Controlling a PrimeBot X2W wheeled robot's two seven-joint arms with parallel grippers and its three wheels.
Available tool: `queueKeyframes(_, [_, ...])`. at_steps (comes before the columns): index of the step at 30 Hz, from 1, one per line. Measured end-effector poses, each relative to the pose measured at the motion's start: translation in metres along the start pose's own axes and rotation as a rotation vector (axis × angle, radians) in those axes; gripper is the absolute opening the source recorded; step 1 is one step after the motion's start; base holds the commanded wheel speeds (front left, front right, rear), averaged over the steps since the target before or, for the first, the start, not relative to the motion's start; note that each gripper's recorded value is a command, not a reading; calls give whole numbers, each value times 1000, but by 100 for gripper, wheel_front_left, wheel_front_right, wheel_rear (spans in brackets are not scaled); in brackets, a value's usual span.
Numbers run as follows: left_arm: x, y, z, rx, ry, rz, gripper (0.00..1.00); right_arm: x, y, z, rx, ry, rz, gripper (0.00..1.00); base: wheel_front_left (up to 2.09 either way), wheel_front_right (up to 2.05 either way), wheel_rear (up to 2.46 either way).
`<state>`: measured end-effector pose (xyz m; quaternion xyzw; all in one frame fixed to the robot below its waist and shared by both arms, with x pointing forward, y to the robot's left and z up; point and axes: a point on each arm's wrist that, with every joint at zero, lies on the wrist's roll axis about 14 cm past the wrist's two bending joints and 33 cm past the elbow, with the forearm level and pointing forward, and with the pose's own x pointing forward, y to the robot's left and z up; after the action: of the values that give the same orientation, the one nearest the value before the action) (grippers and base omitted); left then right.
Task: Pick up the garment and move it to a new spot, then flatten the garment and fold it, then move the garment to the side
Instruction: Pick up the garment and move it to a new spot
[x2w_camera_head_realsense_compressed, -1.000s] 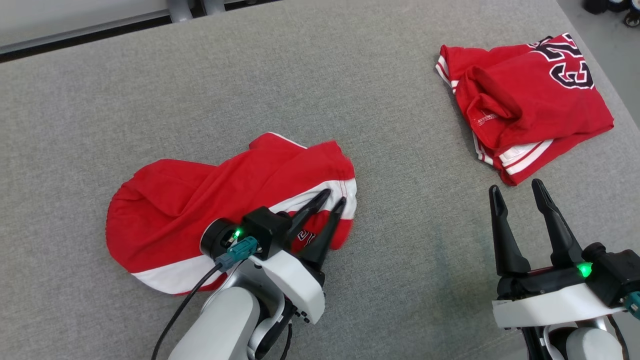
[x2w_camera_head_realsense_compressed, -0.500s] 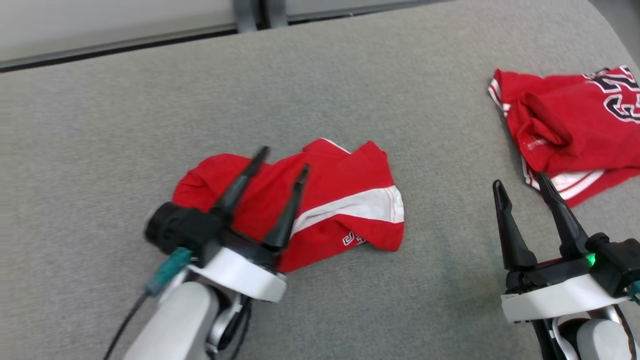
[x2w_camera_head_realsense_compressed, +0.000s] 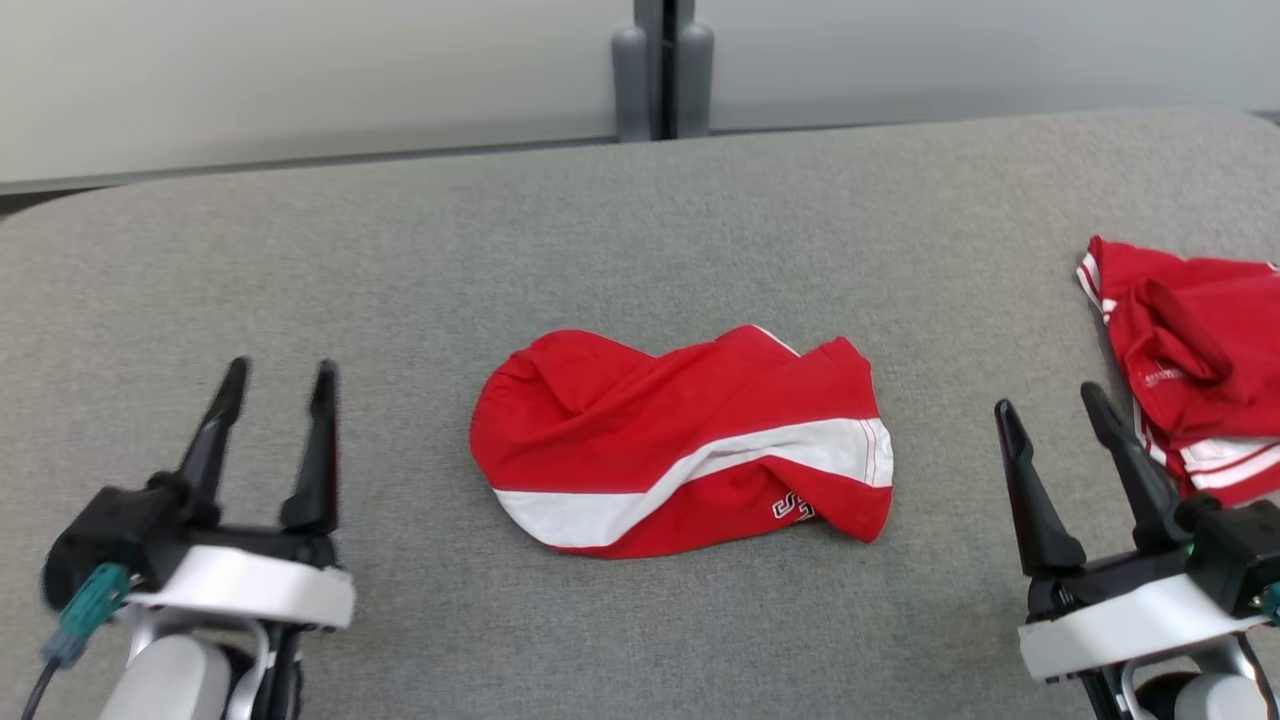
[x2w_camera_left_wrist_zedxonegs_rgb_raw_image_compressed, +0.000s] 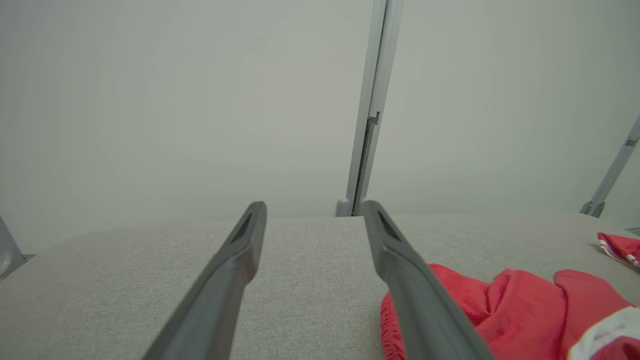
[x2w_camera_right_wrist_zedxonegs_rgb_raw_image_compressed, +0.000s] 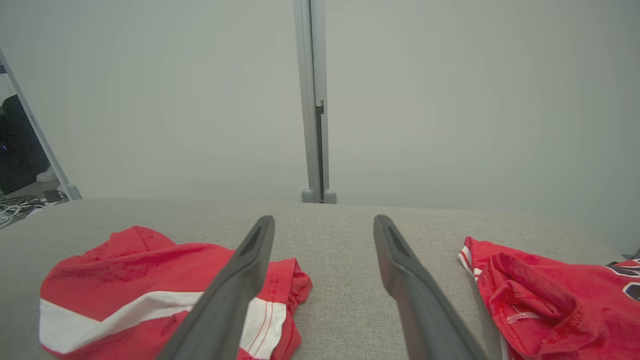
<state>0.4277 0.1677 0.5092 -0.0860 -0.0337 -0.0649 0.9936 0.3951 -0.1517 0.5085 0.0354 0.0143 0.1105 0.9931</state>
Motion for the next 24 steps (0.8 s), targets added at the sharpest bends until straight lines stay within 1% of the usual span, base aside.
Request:
queueKeyframes(3, [-18, 20, 5, 13, 1, 53, 100, -6, 5, 1, 3, 5, 13, 100, 0, 0, 0])
queueKeyframes(5, [-25, 24, 5, 17, 3, 64, 100, -8, 6, 1, 2, 7, 16, 100, 0, 0, 0])
queueKeyframes(6, [-37, 31, 8, 28, 4, 81, 100, -12, 9, 1, -1, 11, 25, 100, 0, 0, 0])
queueKeyframes(8, [-42, 33, 9, 24, 2, 89, 100, -15, 12, 1, 0, 14, 32, 100, 0, 0, 0])
queueKeyframes(16, [-77, 26, 19, 24, -13, 103, 100, -42, 19, 2, 0, 29, 37, 100, 0, 0, 0])
queueKeyframes(24, [-88, 19, 32, 31, -30, 94, 100, -54, 17, 6, 1, 19, 27, 100, 0, 0, 0])
